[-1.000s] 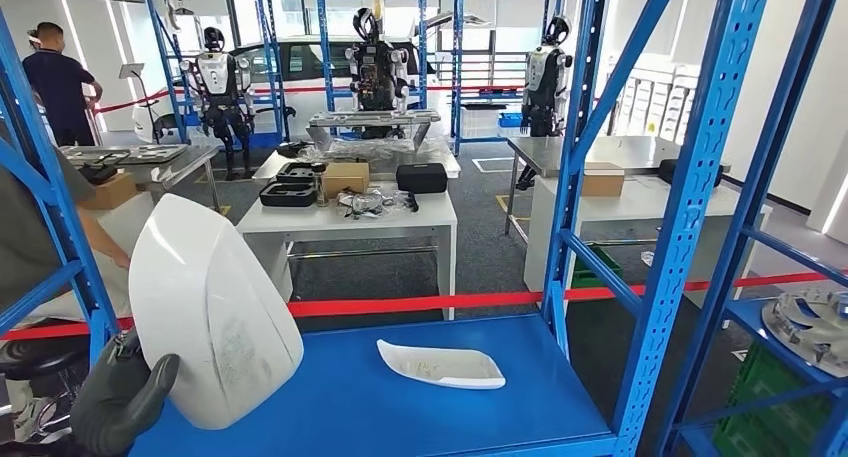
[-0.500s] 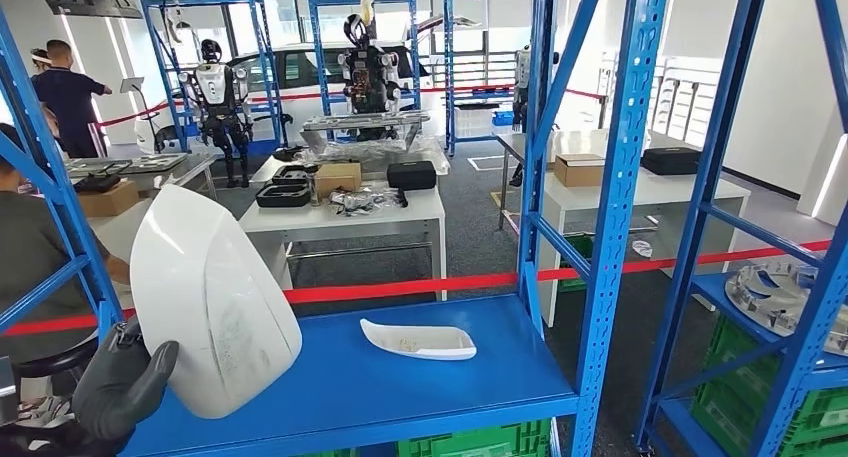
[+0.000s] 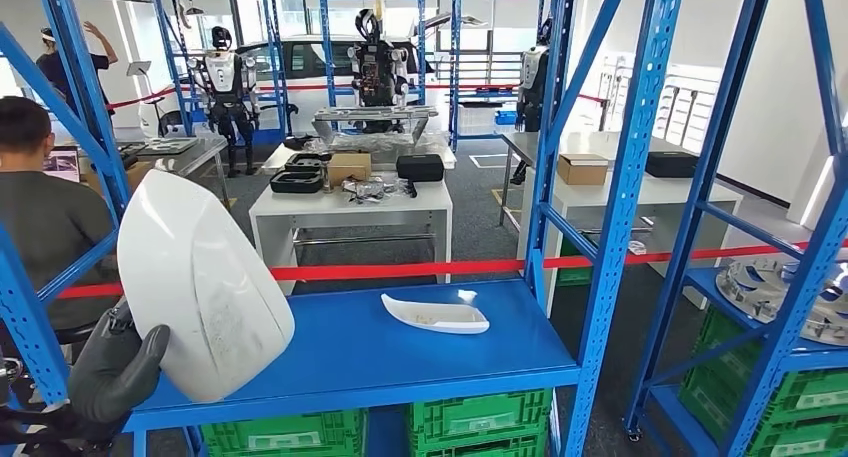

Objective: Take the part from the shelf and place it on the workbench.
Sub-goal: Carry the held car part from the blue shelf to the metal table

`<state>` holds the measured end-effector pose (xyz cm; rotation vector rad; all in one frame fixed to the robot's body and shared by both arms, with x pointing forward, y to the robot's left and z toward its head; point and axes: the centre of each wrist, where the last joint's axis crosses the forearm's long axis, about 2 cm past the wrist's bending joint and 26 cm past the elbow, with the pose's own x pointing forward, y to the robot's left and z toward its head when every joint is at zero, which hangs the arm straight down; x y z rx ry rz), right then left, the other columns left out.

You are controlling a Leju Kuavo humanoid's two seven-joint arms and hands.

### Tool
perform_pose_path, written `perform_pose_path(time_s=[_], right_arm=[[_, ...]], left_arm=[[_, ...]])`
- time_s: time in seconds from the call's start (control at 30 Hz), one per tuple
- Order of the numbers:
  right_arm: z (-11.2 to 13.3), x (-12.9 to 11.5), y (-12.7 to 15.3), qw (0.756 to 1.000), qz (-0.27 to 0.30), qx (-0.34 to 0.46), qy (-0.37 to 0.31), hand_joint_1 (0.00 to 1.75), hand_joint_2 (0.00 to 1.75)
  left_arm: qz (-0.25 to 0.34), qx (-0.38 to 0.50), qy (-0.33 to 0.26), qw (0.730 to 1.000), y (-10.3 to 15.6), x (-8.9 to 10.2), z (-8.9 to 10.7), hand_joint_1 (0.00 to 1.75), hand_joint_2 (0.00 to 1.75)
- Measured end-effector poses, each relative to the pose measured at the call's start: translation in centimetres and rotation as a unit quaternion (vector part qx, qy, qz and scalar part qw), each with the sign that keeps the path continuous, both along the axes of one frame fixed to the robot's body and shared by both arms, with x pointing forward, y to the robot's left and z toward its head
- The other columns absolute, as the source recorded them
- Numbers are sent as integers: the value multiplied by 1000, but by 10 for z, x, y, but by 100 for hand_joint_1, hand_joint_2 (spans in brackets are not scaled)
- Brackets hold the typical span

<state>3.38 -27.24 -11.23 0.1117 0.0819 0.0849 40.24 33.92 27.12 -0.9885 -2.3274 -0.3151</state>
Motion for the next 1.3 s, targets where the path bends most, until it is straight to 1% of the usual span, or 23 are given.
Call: perform_pose_path(time_s=[0.13,0.47,0.6,0.73,0.9,1.3], right_arm=[[0,2,0,1000,2,0,-2,0,0],[1,5,4,1000,-1,2,-6,0,0],[1,5,4,1000,-4,2,-6,0,0],[1,6,5,1000,-5,3,-7,0,0],[0,2,7,1000,-5,7,-3,0,0],[1,6,8,1000,-4,11,-5,0,0]], left_arm=[[3,1,4,1000,4,-2,-4,175,175],[5,7,8,1000,8,-4,-1,175,175],[3,6,12,1000,8,-4,-1,175,175],[0,6,3,1000,6,-5,4,175,175],[2,4,1,1000,4,-5,7,175,175],[9,6,4,1000,6,-5,5,175,175]])
